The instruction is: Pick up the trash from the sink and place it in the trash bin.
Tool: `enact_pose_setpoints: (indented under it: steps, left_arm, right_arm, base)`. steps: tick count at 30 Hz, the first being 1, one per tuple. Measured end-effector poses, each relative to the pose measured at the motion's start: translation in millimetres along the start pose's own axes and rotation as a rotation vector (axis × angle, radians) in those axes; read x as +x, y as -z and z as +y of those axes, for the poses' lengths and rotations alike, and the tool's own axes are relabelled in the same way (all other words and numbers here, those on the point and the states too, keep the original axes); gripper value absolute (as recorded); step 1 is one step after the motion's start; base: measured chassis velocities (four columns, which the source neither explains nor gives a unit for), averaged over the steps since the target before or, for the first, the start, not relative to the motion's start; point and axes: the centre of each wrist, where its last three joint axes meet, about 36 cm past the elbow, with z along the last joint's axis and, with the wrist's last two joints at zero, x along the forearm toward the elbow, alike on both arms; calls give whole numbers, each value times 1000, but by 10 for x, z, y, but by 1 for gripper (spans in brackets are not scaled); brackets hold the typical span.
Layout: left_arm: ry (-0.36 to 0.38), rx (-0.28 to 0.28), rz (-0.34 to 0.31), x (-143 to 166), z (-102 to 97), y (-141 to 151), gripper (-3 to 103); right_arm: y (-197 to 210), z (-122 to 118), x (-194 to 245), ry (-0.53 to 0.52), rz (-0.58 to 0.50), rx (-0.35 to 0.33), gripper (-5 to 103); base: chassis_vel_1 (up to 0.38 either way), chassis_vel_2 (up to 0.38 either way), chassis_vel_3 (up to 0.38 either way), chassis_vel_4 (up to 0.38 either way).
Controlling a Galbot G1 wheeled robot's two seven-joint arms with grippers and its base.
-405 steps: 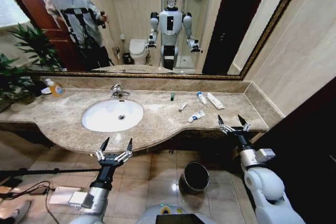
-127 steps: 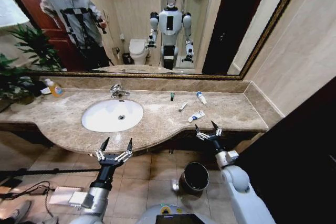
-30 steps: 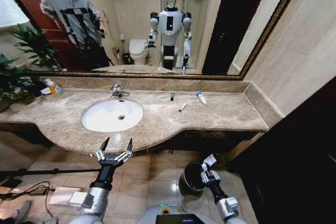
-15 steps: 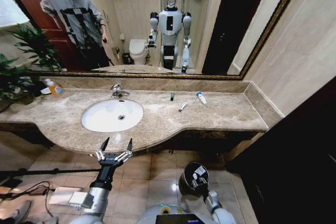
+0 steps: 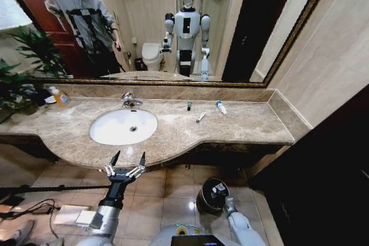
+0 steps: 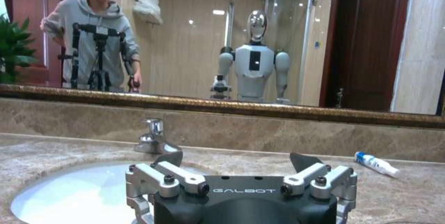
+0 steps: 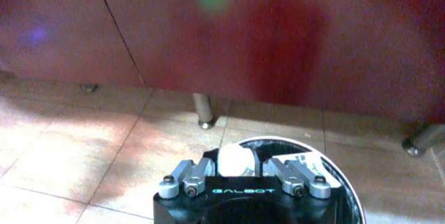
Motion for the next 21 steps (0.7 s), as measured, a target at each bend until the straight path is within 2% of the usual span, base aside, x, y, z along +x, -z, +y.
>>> enact_pose_setpoints:
  steps: [5,15,21]
  left_arm:
    - [0,0,0,0,0,0,100]
    - [0,0,0,0,0,0,100]
    - [0,0,0,0,0,0,100]
  right_arm:
    - [-53,-30,-103,-10,33,-10,31]
    - [-291,-101,-352,-45,177,-107,31]
    - [-286,-15,-382,-31,184,-111,31]
  base:
    - [0,0,0,0]
    - [0,0,0,0]
    - [0,0,0,0]
